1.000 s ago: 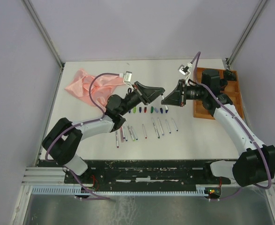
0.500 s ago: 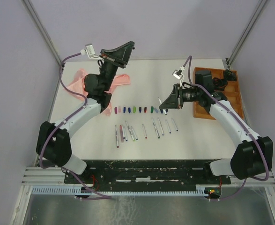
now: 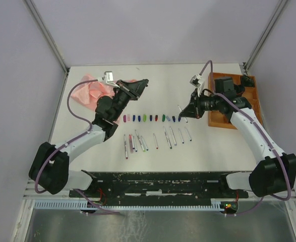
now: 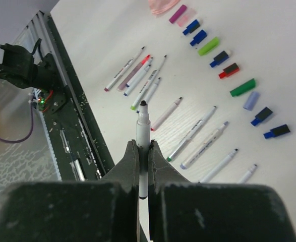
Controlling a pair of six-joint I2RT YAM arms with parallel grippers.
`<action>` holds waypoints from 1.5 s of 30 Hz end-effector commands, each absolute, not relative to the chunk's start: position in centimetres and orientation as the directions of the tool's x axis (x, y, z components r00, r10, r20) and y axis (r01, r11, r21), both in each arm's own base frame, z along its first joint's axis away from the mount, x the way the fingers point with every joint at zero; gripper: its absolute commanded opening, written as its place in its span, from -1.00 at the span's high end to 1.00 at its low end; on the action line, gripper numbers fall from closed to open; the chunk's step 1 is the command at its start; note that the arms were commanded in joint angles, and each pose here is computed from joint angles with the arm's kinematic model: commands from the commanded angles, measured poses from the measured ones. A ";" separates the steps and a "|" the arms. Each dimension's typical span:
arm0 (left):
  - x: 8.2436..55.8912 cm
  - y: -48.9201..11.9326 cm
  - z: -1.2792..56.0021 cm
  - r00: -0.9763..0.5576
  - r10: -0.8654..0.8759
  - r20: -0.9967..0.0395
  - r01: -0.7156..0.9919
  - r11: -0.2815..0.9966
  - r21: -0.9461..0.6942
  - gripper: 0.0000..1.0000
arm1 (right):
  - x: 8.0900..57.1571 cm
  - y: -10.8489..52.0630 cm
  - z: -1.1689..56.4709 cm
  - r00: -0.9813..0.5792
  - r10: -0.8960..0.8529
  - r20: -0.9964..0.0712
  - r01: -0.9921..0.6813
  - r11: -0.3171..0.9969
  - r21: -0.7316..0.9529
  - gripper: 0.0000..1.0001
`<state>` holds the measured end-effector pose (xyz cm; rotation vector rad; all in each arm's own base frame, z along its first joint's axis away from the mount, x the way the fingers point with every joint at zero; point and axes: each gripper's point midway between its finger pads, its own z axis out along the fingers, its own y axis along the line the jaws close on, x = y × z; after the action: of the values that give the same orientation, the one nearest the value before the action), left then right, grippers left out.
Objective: Open the pen caps
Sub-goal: Open the pen cap from the pen, then place the pen cap at the center of the board.
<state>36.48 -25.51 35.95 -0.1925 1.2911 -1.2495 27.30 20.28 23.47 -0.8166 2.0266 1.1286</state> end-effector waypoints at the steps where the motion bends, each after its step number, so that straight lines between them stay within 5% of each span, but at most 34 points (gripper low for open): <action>1: 35.3 -27.7 33.1 -0.284 -0.732 -0.620 0.513 0.430 -0.743 0.94 | 28.9 18.6 25.3 -0.493 -0.201 -0.846 -0.796 0.496 0.346 1.00; 11: 35.0 -34.8 22.3 -0.484 -0.556 -0.676 0.253 0.650 -0.717 0.94 | 31.3 14.9 24.9 -0.546 -0.126 -0.828 -0.701 0.609 0.371 1.00; 23: 36.0 -41.4 14.0 -0.601 -0.270 -0.752 0.117 0.901 -0.418 0.94 | 32.7 11.4 25.2 -0.560 -0.070 -0.825 -0.619 0.697 0.361 1.00; 45: 38.3 -47.1 9.3 -0.649 -0.105 -0.754 0.147 0.955 -0.259 0.94 | 33.0 9.4 25.6 -0.566 -0.015 -0.824 -0.582 0.715 0.387 1.00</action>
<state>37.48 -46.44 8.10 -0.0111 2.2924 -0.4054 32.75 9.37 22.82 -0.4285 2.1272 0.8375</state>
